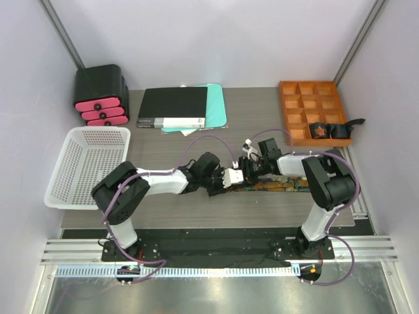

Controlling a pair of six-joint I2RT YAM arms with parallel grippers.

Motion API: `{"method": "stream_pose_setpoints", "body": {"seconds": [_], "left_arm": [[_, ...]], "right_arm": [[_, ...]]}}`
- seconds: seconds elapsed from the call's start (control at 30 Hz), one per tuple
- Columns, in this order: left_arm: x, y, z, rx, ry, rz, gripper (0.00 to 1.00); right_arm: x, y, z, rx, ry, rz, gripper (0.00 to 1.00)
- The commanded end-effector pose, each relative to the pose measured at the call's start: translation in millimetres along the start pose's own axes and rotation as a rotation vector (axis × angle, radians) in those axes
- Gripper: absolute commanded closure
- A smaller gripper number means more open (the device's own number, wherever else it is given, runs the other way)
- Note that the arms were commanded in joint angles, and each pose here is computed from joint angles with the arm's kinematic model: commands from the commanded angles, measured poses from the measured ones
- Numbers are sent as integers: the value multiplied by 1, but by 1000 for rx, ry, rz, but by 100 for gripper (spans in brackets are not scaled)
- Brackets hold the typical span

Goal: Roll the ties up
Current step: Roll the tie at the center of the board.

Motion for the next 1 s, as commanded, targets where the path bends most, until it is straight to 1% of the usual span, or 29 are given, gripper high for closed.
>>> {"method": "stream_pose_setpoints", "body": {"seconds": [0.0,0.03,0.17,0.27,0.3,0.33,0.4,0.43,0.47,0.57,0.67,0.77,0.8,0.87,0.9,0.93,0.97], "left_arm": [[-6,-29,1,250,-45,-59,79],[-6,-28,2,265,-53,-64,79],[-6,-30,8,322,-73,-76,79],[-3,-31,12,353,-73,-85,78],[-2,-28,13,352,-68,-87,78],[-2,-28,13,352,-70,-87,78],[-4,-29,12,352,-81,-84,77],[-4,-29,12,351,-82,-85,76],[-4,-29,12,349,-84,-82,76],[-4,-29,13,352,-83,-84,76],[-3,-30,13,358,-81,-87,75],[-3,-28,13,354,-83,-84,75],[-2,-27,12,351,-79,-84,75],[-1,-26,11,353,-74,-87,74],[0,-25,11,354,-68,-92,73],[1,-23,9,345,-59,-95,72],[1,-22,7,340,-58,-98,69]], "right_arm": [[3,-7,-29,29,-118,23,55],[3,-4,-36,15,-118,33,52],[9,-2,-49,-14,-88,57,51],[18,2,-50,-45,-38,86,51],[19,4,-48,-72,-19,65,51],[22,5,-47,-85,-1,104,51],[21,10,-41,-122,19,93,50],[22,12,-39,-123,31,118,50],[24,17,-36,-145,47,92,50],[18,19,-27,-145,38,92,50],[11,16,-19,-125,15,93,52],[6,12,-15,-108,0,97,65],[5,12,-15,-101,-2,95,75],[2,8,-15,-71,-17,96,86],[-1,9,-16,-73,-31,102,96],[-4,9,-18,-79,-37,103,99],[-9,3,-19,-56,-62,136,99]]}}
Point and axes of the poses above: each gripper's point midway between its finger pads, its own z axis out along the fingers, its own x axis along the line the jaws close on, y = z × x, the point moved 6 cm from there along -z, back along the fingers, and after that the axes turned 3 degrees about -z, right-handed, at the moved point
